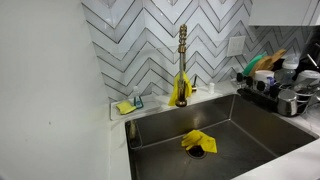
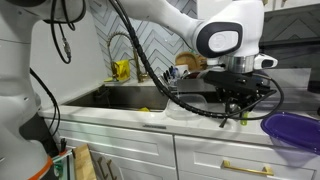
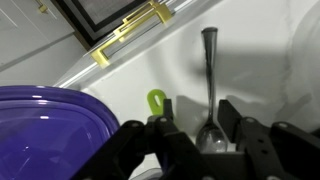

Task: Put the yellow spoon and silver spoon in the bowl, then put the bowl in the sink

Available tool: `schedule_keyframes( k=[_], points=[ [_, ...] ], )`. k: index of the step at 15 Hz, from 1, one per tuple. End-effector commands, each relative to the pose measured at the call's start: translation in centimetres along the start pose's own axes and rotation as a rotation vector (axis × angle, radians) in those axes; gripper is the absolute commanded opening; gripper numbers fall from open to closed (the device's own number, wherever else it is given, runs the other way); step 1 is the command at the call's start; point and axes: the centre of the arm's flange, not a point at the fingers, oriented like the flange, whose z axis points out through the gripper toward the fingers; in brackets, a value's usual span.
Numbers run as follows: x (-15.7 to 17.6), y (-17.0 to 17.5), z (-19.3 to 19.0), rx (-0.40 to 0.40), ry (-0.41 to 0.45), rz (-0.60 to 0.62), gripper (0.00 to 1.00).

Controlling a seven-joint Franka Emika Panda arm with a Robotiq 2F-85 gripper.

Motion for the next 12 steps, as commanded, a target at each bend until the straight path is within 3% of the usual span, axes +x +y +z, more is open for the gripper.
schedule_keyframes(
  k=[1, 4, 5, 6, 11, 12],
  points=[
    [0.6, -0.6, 0.7, 0.035, -0.038, -0.018, 0.83],
    [0.7, -1.1, 1.2, 0.042, -0.060, -0.031, 0.84],
    [0.7, -1.1, 1.4, 0.044, -0.063, -0.031, 0.76],
    [0.6, -1.1, 1.6, 0.047, -0.065, -0.030, 0.59],
    [0.4, -0.8, 2.6, 0.049, -0.077, -0.033, 0.19],
    [0.5, -0.8, 2.8, 0.046, -0.078, -0.034, 0.51]
  ],
)
